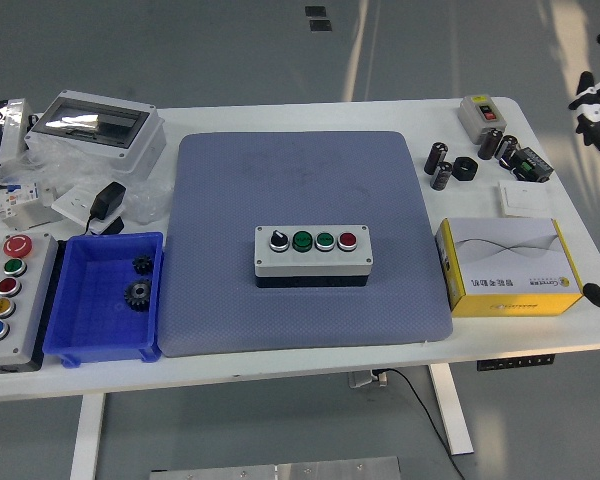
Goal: Pick up the button,place it on the desk,press the button,press the button
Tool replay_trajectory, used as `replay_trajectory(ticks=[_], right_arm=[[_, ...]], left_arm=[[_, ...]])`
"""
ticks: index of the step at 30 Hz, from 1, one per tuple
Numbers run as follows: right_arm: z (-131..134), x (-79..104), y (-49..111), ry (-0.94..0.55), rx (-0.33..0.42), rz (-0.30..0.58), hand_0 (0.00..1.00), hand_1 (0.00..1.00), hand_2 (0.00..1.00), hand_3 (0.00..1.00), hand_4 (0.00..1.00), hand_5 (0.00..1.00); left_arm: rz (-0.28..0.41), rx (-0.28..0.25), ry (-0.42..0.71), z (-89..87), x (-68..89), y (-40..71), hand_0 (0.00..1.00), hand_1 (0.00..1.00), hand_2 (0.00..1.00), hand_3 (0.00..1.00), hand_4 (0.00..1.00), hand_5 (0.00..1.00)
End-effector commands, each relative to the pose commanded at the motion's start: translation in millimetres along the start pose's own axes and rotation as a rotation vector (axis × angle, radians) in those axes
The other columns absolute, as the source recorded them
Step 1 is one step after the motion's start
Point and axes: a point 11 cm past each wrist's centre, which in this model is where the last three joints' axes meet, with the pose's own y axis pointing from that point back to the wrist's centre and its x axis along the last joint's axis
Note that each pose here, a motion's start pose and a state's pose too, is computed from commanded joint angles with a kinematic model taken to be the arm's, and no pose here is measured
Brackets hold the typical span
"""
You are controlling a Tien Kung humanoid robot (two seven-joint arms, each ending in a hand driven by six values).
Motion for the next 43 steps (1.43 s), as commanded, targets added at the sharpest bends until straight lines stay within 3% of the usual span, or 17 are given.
replay_trajectory(ticks=[3, 4, 9, 10, 15, 16, 21, 22, 36, 43], right_arm=[[2.0, 16.8, -0.3, -0.051, 0.016, 0.07, 0.287, 0.403, 0.527, 0.694, 0.694, 0.342], [3.7, 18.5, -0.2, -0.068, 0.013, 0.079, 0.562, 0.642, 0.688, 0.687, 0.728, 0.403], [15.4, 17.1, 1.0, -0.147, -0.025, 0.089, 0.562, 0.642, 0.688, 0.687, 0.728, 0.403], [17.5, 15.3, 0.9, -0.161, -0.033, 0.084, 0.702, 0.702, 0.74, 0.709, 0.794, 0.485], [29.5, 0.2, 0.0, -0.214, -0.08, 0.043, 0.702, 0.702, 0.74, 0.709, 0.794, 0.485], [31.2, -3.3, -0.2, -0.219, -0.087, 0.034, 0.755, 0.728, 0.768, 0.727, 0.832, 0.579], [40.0, -19.1, -0.1, -0.249, -0.12, -0.004, 0.755, 0.728, 0.768, 0.727, 0.832, 0.579], [42.5, -22.5, 0.0, -0.258, -0.13, -0.014, 0.769, 0.731, 0.766, 0.734, 0.856, 0.629], [49.7, -80.2, -6.2, -0.33, -0.177, -0.162, 0.765, 0.73, 0.77, 0.74, 0.857, 0.628], [51.4, -87.2, -4.1, -0.337, -0.184, -0.178, 0.767, 0.736, 0.775, 0.747, 0.858, 0.628]], left_arm=[[-0.003, 0.018, 0.005, -7.9, -2.0, -1.0, 0.632, 0.592, 0.535, 0.581, 0.587, 0.198], [-0.004, 0.022, 0.006, -10.0, -2.8, -1.3, 0.633, 0.591, 0.535, 0.581, 0.588, 0.198], [-0.012, 0.039, 0.021, -19.9, -8.2, -2.4, 0.633, 0.591, 0.535, 0.581, 0.588, 0.198], [-0.014, 0.043, 0.027, -22.4, -9.6, -2.7, 0.633, 0.591, 0.535, 0.582, 0.589, 0.2], [-0.016, 0.065, 0.047, -31.6, -12.6, -3.4, 0.633, 0.591, 0.535, 0.582, 0.589, 0.2], [-0.016, 0.066, 0.05, -32.1, -12.7, -3.5, 0.633, 0.592, 0.536, 0.583, 0.591, 0.196], [-0.014, 0.064, 0.057, -31.0, -11.8, -3.4, 0.633, 0.592, 0.536, 0.583, 0.591, 0.196], [-0.013, 0.063, 0.059, -30.6, -11.5, -3.4, 0.633, 0.592, 0.536, 0.582, 0.592, 0.198], [-0.019, 0.077, 0.063, -33.9, -16.6, -3.4, 0.633, 0.592, 0.537, 0.583, 0.594, 0.199], [-0.021, 0.081, 0.065, -35.3, -18.0, -3.4, 0.633, 0.593, 0.538, 0.585, 0.595, 0.198]])
